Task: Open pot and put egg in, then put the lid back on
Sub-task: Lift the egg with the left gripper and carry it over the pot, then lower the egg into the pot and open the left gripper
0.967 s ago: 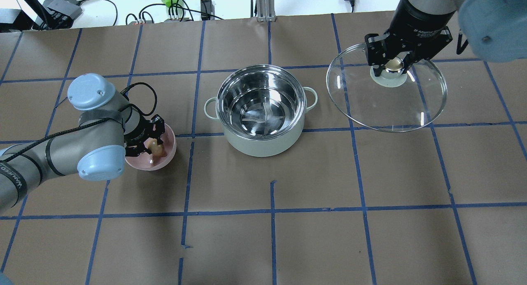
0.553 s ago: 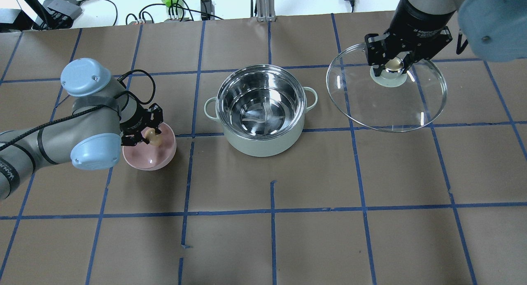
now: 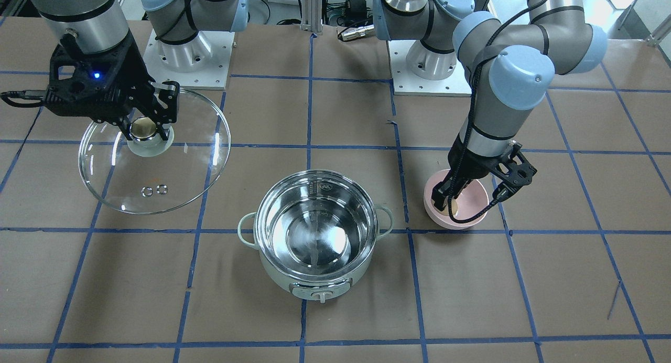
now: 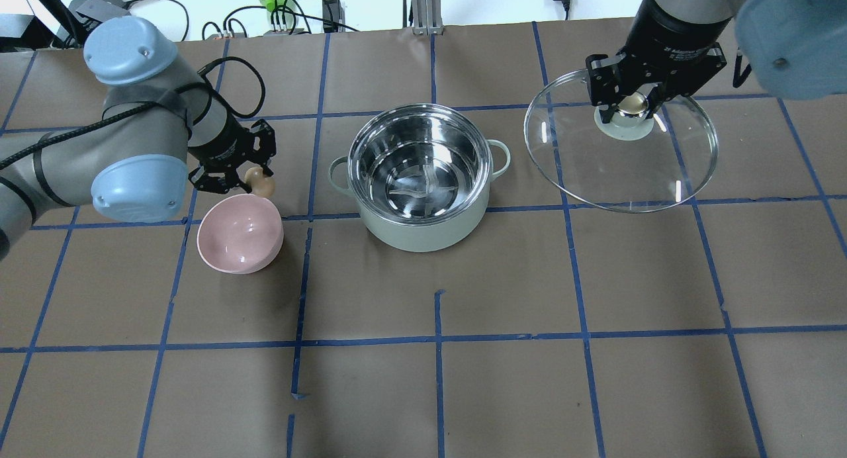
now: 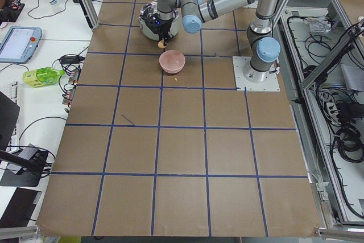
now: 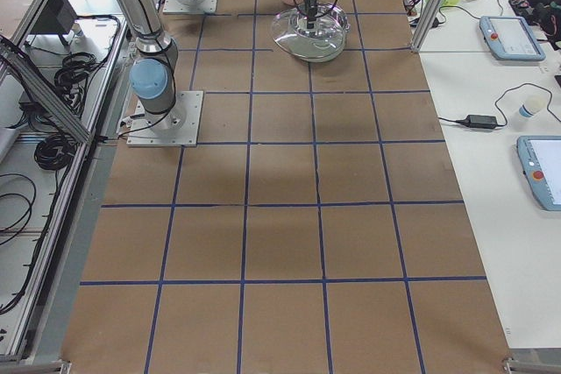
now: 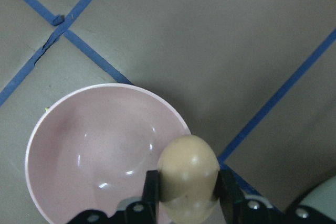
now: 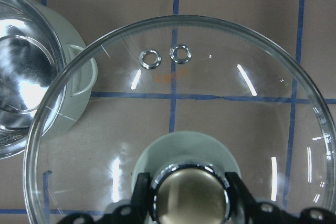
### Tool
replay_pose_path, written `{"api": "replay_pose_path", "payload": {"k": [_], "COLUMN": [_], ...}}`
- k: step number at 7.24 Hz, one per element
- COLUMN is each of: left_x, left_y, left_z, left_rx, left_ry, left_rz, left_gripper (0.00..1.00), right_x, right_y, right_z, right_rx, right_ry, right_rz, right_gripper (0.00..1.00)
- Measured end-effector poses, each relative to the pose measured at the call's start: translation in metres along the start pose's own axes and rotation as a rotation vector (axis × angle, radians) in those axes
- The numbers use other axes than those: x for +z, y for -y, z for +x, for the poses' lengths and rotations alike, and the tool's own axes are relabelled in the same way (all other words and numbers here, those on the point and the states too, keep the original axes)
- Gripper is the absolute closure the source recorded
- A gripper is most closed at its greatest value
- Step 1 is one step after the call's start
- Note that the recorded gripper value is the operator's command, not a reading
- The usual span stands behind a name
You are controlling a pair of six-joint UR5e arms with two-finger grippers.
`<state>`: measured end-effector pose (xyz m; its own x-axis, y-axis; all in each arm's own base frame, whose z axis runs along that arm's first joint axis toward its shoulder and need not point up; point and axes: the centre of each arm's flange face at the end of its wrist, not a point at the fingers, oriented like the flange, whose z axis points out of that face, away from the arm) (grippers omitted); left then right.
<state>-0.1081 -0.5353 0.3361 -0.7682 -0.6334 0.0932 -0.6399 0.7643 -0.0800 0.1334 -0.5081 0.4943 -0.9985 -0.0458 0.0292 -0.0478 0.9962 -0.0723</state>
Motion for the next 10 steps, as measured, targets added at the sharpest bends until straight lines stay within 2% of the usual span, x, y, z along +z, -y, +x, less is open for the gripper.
{"api": "replay_pose_path", "payload": {"k": [2, 4, 6, 10], "left_x": [-0.028, -0.031, -0.006, 0.034], "left_y": [-0.024, -0.051, -0.074, -0.091], "left_z": [0.046, 0.087, 0.12, 0.143], "left_rx": [0.075, 0.166, 0.238, 0.292], "left_ry": [-0.078, -0.128, -0.134, -0.114], "left_rz": [-0.003, -0.021, -0.041, -0.052], "left_gripper": [0.82, 0.82, 0.82, 0.81], "right_x": [0.0, 0.0, 0.0, 0.0], "right_y": [0.0, 0.0, 0.0, 0.0], "right_z": [0.0, 0.0, 0.0, -0.001], "right_rx": [0.0, 0.0, 0.0, -0.003], "right_ry": [0.0, 0.0, 0.0, -0.001], "right_rz": [0.0, 0.001, -0.001, -0.002], "right_gripper": [1.0, 1.0, 1.0, 1.0]}}
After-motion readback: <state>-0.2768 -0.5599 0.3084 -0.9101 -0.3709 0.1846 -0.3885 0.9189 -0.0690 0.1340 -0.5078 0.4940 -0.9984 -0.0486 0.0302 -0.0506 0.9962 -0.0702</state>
